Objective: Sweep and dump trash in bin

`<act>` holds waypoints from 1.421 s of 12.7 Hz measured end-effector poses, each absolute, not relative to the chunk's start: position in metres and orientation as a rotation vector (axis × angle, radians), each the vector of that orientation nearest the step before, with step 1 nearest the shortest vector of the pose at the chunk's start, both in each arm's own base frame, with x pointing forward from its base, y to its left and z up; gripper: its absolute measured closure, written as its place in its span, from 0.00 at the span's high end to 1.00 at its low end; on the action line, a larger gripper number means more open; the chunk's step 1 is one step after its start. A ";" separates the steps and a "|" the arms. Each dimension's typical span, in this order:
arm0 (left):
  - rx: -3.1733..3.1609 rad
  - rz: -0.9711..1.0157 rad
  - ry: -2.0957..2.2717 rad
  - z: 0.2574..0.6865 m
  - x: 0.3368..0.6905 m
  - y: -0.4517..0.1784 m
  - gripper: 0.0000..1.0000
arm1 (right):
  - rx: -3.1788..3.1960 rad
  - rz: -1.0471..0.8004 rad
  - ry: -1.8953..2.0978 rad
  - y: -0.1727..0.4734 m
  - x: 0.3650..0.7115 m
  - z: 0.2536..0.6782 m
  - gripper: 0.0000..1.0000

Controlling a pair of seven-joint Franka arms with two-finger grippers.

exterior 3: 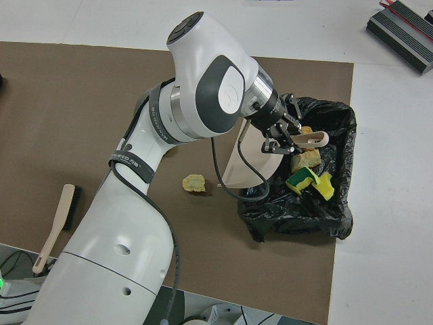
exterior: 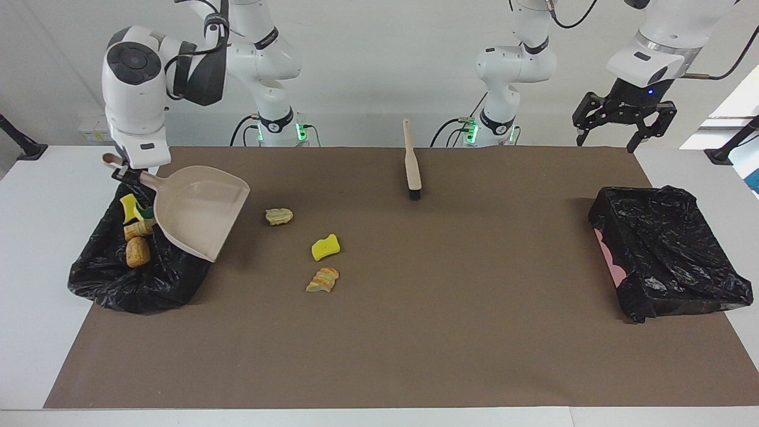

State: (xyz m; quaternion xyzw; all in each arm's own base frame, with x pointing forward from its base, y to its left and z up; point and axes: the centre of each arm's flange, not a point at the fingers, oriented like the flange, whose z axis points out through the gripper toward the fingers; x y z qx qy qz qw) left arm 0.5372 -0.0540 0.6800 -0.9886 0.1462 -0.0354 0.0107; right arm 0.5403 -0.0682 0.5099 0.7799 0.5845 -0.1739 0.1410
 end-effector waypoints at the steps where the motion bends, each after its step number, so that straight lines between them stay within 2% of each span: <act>1: -3.085 -0.110 0.456 0.680 0.537 -0.054 1.00 | 2.315 -0.479 1.655 -0.049 0.545 0.497 0.32; 8: -3.085 -0.109 0.456 0.680 0.537 -0.054 1.00 | 2.670 -0.322 1.246 0.094 0.563 0.432 0.32; 11: -3.085 -0.109 0.456 0.680 0.537 -0.054 1.00 | 2.860 -0.233 0.954 0.172 0.560 0.409 0.32; 15: -3.085 -0.109 0.456 0.680 0.537 -0.054 1.00 | 3.049 -0.221 0.511 0.269 0.556 0.389 0.32; 18: -3.085 -0.108 0.456 0.680 0.537 -0.054 1.00 | 3.093 -0.198 0.226 0.336 0.570 0.367 0.32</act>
